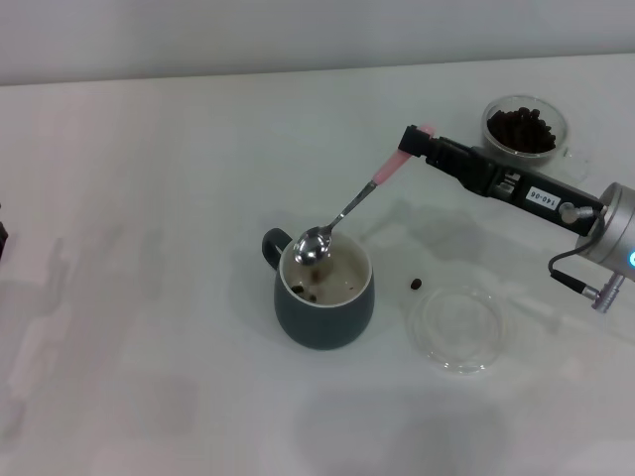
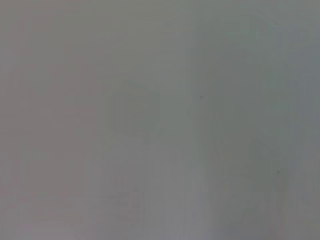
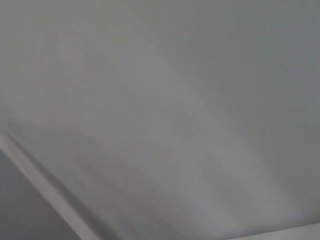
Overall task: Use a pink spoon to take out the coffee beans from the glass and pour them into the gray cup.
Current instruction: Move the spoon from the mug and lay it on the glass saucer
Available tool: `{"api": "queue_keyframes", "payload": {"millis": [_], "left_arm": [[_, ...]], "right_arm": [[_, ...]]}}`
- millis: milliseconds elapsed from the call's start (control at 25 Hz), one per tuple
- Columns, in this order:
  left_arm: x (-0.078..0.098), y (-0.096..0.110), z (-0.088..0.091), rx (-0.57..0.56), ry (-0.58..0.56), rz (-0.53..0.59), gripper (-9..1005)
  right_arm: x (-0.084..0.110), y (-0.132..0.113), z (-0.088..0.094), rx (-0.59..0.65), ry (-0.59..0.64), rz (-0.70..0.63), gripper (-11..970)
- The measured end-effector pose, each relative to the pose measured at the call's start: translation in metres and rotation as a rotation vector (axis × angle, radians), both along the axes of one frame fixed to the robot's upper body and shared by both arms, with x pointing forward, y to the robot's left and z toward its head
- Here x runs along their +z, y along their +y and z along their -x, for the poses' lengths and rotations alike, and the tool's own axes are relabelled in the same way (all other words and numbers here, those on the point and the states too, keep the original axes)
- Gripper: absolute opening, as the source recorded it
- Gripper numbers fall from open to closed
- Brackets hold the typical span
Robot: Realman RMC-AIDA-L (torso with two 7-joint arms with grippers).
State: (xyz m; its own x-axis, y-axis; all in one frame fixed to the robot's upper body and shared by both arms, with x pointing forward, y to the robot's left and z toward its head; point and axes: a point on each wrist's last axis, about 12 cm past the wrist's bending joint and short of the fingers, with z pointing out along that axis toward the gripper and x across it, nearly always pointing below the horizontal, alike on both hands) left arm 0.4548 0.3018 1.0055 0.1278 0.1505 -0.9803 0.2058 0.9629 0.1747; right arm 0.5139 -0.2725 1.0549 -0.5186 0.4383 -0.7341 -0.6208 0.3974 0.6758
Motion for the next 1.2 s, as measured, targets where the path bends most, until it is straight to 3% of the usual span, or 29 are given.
{"api": "queue_keyframes", "payload": {"millis": [240, 560, 1000, 1200], "left_arm": [[0.001, 0.0, -0.002, -0.004, -0.004, -0.001, 566], [0.002, -0.001, -0.005, -0.005, -0.004, -0.002, 566], [0.002, -0.001, -0.006, -0.001, -0.003, -0.002, 565], [0.002, -0.001, -0.006, -0.001, -0.003, -0.002, 565]], "right_arm": [[0.003, 0.001, 0.001, 0.017, -0.041, 0.004, 148], [0.008, -0.012, 0.006, -0.018, 0.004, -0.092, 148], [0.012, -0.085, 0.033, -0.122, 0.06, 0.006, 148], [0.01, -0.104, 0.048, -0.149, 0.08, 0.053, 148]]}}
